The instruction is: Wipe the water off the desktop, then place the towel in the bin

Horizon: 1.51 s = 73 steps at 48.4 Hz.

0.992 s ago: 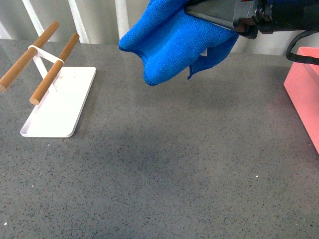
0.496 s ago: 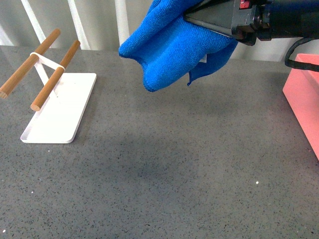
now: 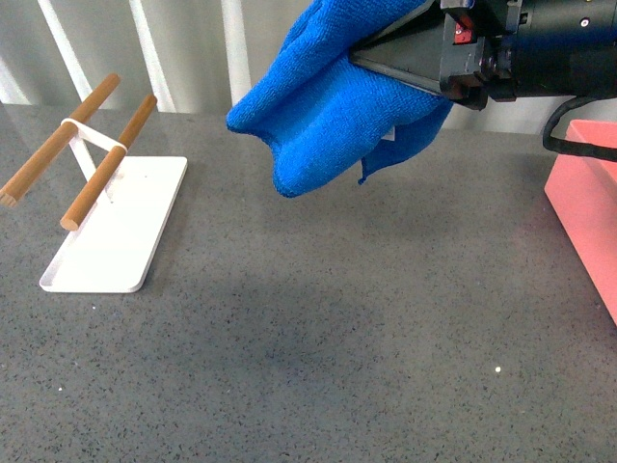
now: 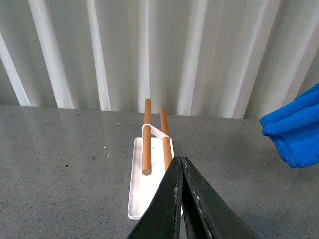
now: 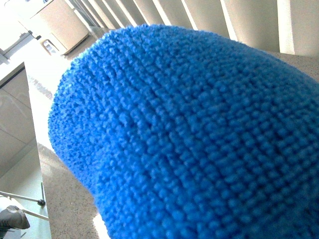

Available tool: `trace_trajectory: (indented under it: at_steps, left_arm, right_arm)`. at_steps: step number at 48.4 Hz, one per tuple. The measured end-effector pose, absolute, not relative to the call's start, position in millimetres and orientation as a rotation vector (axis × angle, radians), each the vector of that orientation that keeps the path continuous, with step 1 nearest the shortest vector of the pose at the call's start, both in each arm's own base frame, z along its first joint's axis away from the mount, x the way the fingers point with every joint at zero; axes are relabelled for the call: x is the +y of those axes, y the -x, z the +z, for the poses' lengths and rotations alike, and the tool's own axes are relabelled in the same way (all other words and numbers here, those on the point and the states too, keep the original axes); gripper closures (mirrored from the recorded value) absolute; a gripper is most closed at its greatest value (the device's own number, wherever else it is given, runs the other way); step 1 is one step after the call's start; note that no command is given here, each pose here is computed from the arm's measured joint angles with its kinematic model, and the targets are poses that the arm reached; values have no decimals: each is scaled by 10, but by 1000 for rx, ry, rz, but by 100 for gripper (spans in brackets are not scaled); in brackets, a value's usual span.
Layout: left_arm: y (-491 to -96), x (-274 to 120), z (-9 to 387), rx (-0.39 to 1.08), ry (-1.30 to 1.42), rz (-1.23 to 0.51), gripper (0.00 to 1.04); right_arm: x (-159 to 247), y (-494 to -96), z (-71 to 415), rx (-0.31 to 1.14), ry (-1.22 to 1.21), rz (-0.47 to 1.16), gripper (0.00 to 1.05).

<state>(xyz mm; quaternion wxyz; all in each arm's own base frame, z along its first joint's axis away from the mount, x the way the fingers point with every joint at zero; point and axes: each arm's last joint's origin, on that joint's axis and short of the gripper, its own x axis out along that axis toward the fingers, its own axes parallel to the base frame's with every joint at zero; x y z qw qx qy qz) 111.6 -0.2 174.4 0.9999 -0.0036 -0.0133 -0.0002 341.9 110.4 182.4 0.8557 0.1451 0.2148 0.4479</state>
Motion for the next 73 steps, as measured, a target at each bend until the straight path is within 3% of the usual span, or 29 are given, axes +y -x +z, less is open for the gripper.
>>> trace_trajectory:
  at_steps: [26,38,44,51,60,73]
  left_arm:
    - [-965,-2,1709,-19,8,-2,100]
    - [-965,-2,1709,-19,7,-2,54]
    - [-965,-2,1709,-19,7,-2,31]
    - [-965,-2,1709,-19,7,-2,5]
    - [-965,-2,1709,-20,6,-2,7]
    - [-965,-2,1709,-20,6,-2,7]
  right_arm:
    - [1082,-3415,1784,473,-276,921,99]
    - [1038,-3455,1356,691,-136,761,99]
    - [970,-3497,994,897,-3,665,99]
    - [827,-3466,459,1151,327,515,99]
    - [747,-3763,470,1192,544,464,99]
    - [861,-4200,474,1201,668,414,99]
